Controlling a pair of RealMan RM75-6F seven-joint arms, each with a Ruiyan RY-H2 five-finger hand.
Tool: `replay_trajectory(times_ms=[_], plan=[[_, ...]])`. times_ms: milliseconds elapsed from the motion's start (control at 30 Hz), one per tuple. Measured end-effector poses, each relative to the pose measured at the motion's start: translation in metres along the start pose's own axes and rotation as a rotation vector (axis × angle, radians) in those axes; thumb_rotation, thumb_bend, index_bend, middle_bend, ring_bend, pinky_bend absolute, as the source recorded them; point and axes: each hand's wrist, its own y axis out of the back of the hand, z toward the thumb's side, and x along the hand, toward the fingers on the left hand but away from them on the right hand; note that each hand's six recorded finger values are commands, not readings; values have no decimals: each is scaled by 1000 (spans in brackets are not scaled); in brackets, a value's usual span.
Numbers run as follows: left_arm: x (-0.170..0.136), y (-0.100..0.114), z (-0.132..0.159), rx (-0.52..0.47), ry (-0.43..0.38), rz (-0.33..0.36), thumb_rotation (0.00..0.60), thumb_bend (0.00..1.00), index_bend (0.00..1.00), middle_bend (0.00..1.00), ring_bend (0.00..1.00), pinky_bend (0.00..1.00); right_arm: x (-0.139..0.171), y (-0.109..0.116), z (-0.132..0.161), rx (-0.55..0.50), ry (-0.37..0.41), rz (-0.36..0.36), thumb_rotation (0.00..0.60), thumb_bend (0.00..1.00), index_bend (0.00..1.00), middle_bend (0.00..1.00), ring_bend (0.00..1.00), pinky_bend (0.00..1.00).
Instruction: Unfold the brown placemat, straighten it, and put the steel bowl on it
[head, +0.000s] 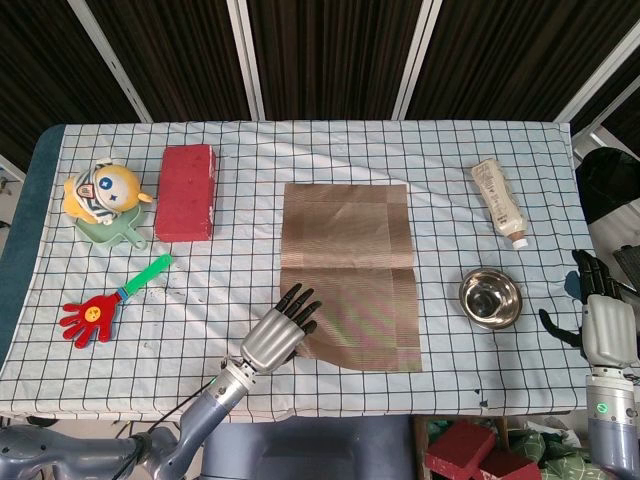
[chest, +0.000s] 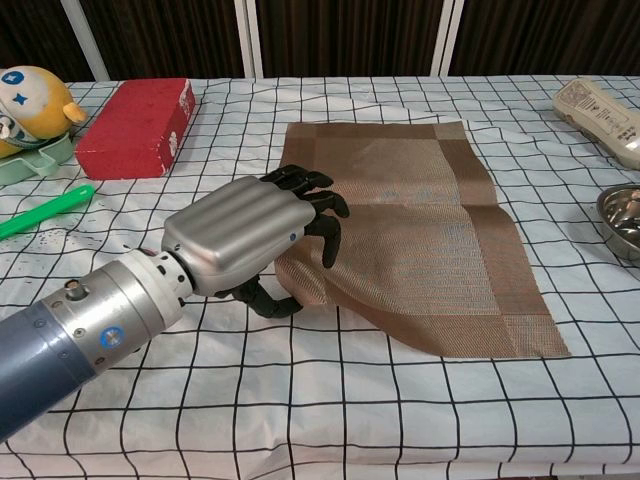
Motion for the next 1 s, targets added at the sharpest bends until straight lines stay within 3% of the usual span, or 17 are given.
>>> replay_trajectory(times_ms=[533, 1000], plan=[[-8, 6, -1, 7, -25, 1, 600, 505, 493, 188, 11, 28, 0, -1, 0, 5, -4, 8, 600, 207, 77, 41, 44, 160], [-13, 8, -7, 4, -21, 14, 600, 465, 651, 195, 11, 28, 0, -2, 0, 8, -5, 11, 600, 207, 77, 40, 44, 160]])
